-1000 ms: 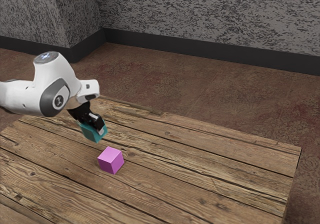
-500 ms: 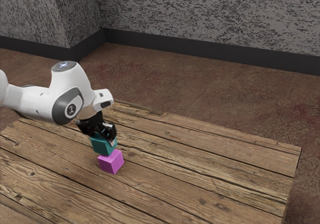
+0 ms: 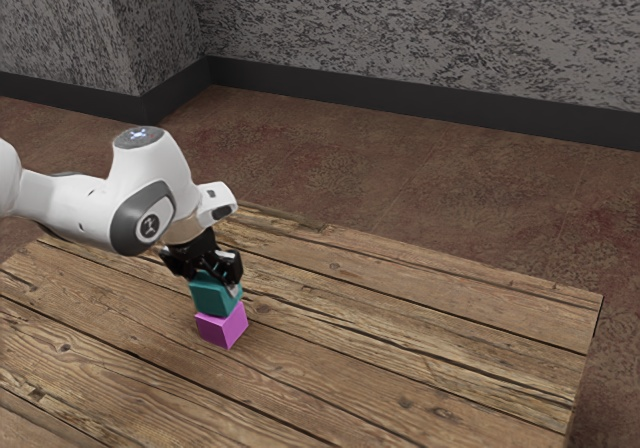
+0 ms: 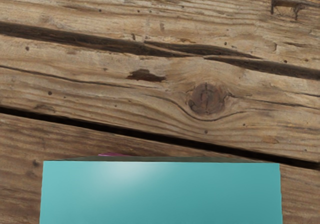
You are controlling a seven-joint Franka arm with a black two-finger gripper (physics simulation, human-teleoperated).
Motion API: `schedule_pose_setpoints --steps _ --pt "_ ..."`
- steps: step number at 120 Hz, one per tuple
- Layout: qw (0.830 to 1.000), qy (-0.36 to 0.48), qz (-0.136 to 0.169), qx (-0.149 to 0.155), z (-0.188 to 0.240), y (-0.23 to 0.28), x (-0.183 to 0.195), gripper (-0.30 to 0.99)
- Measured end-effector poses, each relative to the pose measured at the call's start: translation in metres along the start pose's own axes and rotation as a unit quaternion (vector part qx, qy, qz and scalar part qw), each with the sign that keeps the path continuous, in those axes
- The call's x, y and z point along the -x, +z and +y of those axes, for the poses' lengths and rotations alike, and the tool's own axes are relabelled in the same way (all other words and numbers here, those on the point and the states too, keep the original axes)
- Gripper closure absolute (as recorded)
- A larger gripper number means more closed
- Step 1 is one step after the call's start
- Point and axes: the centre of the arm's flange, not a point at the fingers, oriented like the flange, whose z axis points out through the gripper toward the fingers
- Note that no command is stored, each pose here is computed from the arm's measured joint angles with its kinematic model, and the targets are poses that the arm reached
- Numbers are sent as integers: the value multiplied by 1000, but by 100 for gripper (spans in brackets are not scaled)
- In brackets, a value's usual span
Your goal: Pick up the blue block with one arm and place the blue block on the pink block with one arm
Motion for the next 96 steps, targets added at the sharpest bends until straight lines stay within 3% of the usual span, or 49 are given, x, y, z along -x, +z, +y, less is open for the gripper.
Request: schedule_pose_setpoints --steps 24,59,96 --pt "1000 10 0 -3 -2 -1 5 30" --pt "1000 -15 -2 -11 -41 -1 6 30" --pt "1000 12 -2 -10 -25 -1 8 30"
